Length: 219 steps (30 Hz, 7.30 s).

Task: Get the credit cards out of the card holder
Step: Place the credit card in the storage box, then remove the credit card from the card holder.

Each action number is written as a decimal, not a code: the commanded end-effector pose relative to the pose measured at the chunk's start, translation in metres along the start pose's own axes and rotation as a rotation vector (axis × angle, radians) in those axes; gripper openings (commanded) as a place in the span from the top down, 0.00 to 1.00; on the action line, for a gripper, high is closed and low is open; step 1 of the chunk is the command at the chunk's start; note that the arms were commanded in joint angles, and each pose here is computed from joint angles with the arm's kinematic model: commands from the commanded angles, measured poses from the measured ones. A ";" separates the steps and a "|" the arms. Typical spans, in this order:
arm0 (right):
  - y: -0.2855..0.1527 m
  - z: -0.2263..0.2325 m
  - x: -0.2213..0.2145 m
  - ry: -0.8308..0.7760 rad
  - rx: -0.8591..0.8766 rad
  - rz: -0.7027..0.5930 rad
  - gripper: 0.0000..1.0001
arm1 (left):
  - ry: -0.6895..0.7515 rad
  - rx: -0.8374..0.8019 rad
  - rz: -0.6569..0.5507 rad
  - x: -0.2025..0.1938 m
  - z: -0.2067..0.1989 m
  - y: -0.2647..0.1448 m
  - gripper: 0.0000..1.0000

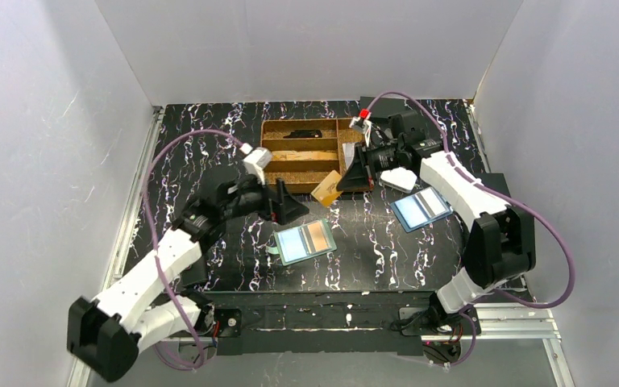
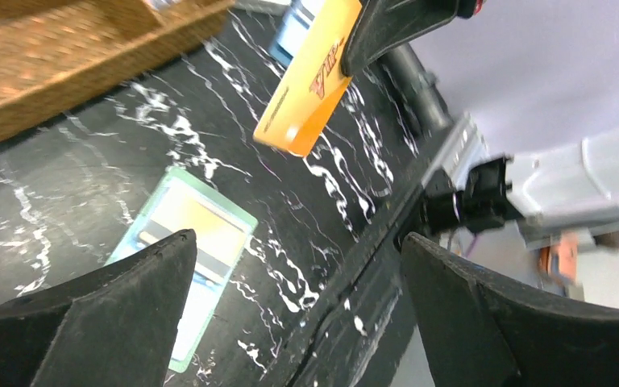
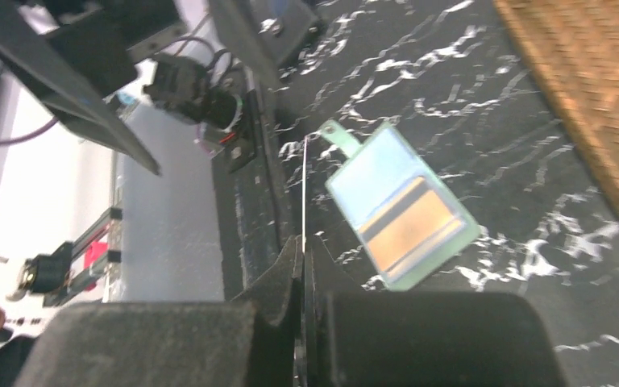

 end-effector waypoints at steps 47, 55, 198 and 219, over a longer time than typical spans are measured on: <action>0.070 -0.233 0.065 0.433 -0.683 -0.392 0.99 | -0.320 0.218 -0.403 -0.022 0.052 -0.051 0.02; 0.075 -0.243 0.050 0.441 -0.717 -0.354 0.93 | -0.328 0.217 -0.400 -0.023 0.052 -0.050 0.02; 0.089 -0.089 -0.128 0.149 -0.500 0.230 0.98 | -0.488 0.551 0.049 -0.102 0.106 0.061 0.24; 0.089 -0.088 -0.127 0.082 -0.536 0.265 0.98 | -0.514 0.651 0.071 -0.113 0.118 0.060 0.30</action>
Point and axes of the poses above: each gripper's point midway between its finger pads, its own y axis out along the fingers, its own z axis along the line the jaws close on, x = y × z, the point moved 3 cm from there along -y, back along the fingers, and after that the axes turned 9 degrees about -y, right-handed, at the moved point
